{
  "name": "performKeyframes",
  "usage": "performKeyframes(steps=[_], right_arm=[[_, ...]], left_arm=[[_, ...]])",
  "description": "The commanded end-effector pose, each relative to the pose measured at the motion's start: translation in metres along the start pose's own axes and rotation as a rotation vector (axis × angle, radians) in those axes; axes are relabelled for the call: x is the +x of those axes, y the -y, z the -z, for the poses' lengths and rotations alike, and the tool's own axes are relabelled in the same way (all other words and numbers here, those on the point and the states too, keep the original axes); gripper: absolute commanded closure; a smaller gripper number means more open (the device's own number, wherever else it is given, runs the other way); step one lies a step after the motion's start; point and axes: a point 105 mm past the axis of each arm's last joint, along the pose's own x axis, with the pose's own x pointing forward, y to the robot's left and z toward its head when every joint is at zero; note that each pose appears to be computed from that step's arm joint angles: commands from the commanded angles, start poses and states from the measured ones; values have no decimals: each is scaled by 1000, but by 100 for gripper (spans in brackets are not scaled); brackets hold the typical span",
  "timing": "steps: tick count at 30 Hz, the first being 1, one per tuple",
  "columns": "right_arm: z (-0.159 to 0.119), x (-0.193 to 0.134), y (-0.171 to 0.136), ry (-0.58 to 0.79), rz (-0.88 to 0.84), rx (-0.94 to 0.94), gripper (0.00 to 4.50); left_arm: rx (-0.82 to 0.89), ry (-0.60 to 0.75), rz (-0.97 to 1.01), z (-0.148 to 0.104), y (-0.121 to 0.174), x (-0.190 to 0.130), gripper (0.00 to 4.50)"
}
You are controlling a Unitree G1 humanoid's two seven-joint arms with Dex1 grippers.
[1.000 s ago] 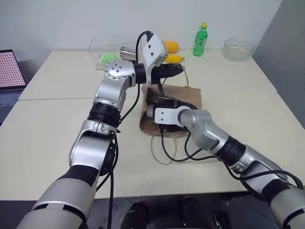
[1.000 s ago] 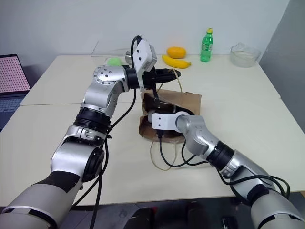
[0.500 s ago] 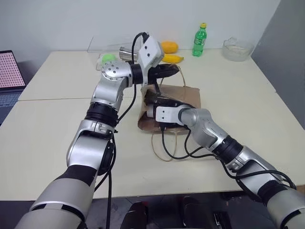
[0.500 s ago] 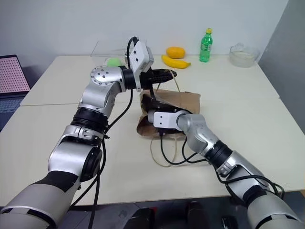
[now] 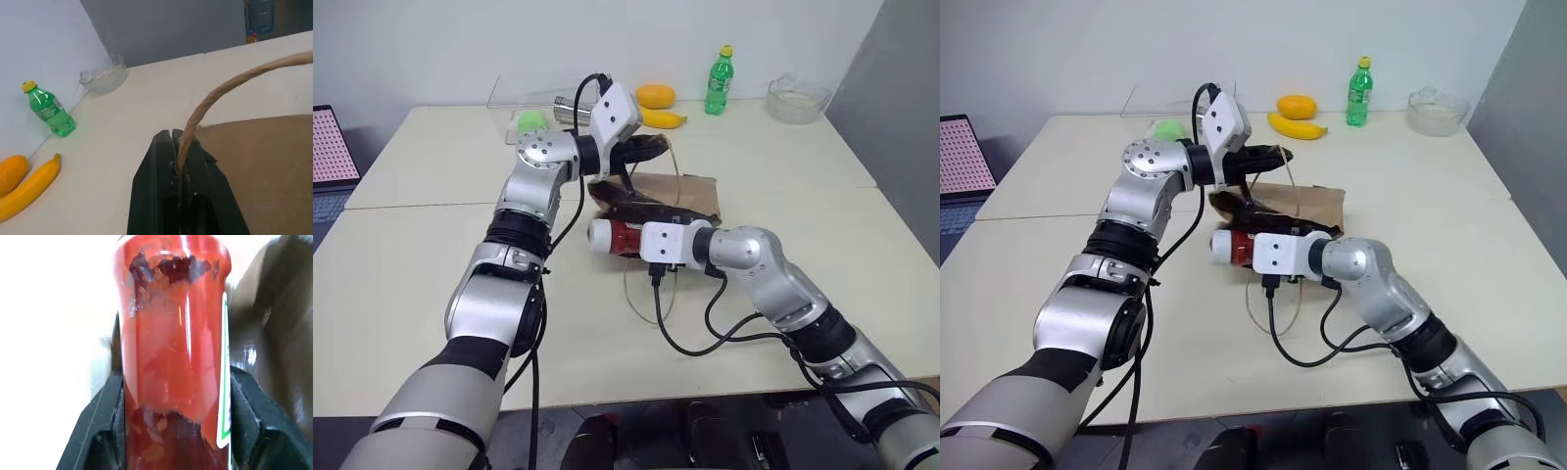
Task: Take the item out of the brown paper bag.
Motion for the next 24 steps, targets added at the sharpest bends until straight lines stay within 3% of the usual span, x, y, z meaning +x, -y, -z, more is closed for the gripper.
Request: performKeyframes(steps=[1,10,17,20,24], right_arm=[[-34,-23,15,202,33,66,235],[-78,-65,49,442,117,249,235],[-64,-139,103,453,464,371,235],[-18,-173,110,190,612,304,235],[65,-195,94,-282,606,191,235]], left_arm=[[56,36,-21,-20,-8,2,450],[56,15,-47,-18,-11,7,450],[54,14,-56,-18,-12,6,450],[53,10,-63,-17,-13,5,450],[54,13,-67,-19,-15,6,450]])
